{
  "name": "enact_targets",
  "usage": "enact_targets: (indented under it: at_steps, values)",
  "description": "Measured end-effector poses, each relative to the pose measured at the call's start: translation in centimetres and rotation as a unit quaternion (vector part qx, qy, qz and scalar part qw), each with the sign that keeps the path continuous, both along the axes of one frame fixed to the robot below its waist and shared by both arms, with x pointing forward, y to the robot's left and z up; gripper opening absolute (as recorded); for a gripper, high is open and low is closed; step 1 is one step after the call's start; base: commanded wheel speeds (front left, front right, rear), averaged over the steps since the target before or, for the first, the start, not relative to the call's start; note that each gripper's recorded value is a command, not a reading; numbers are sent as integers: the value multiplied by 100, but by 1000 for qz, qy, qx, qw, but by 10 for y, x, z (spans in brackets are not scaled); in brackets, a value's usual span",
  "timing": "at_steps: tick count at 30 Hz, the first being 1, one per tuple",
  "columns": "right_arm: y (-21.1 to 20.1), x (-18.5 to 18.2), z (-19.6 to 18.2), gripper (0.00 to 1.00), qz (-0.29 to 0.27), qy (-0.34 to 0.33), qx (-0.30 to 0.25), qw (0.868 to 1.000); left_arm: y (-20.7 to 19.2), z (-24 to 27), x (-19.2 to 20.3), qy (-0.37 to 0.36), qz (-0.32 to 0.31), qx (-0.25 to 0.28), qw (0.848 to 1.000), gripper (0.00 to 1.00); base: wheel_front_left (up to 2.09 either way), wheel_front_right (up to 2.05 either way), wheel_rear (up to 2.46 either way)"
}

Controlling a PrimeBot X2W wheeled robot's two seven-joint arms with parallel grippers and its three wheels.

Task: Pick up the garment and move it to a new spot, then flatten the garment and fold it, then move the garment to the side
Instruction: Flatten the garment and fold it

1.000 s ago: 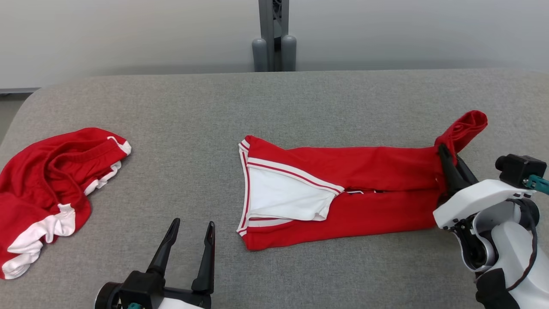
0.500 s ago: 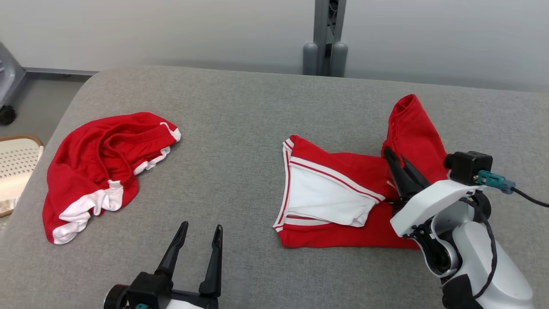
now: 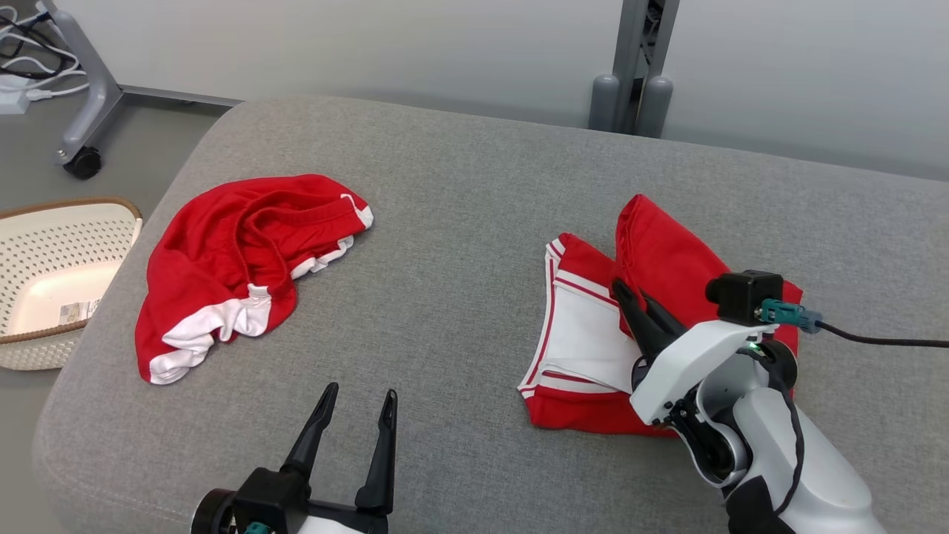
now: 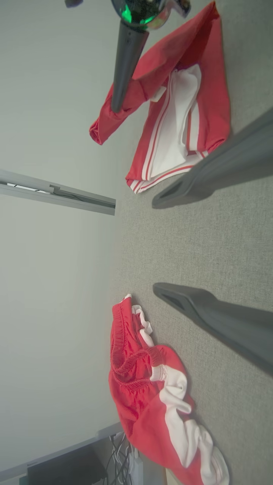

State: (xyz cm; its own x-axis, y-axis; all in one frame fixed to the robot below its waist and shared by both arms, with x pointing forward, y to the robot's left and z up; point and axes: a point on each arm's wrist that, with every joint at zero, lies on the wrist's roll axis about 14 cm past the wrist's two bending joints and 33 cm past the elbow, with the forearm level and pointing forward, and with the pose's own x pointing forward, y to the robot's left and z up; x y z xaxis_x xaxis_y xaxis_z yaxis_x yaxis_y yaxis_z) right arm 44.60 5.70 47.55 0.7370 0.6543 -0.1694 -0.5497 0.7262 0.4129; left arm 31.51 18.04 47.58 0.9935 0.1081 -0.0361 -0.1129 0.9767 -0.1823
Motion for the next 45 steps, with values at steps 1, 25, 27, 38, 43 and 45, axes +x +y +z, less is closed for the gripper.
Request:
enact_targets:
  at_steps: [1,25,27,38,43,45]
  values:
    - [6,-3,-1,0,8,4,3,1000,1,-1,-1,1,2,0,1000,100,0,0,0]
    - [46,-34,-45,34,76,67,-22,995,13,-6,-12,12,26,-2,1000,100,0,0,0]
    - [46,-36,-44,63,77,66,-19,995,12,-6,-11,11,24,-2,1000,100,0,0,0]
    - [42,-29,-3,100,64,-21,11,998,4,-1,-3,1,8,-2,1000,100,0,0,0]
    - [1,-5,15,100,10,-80,-8,997,-7,4,6,-8,-10,-10,1000,100,0,0,0]
    - [-15,-1,26,100,-16,-97,4,995,-11,6,11,-11,-17,-12,1000,100,0,0,0]
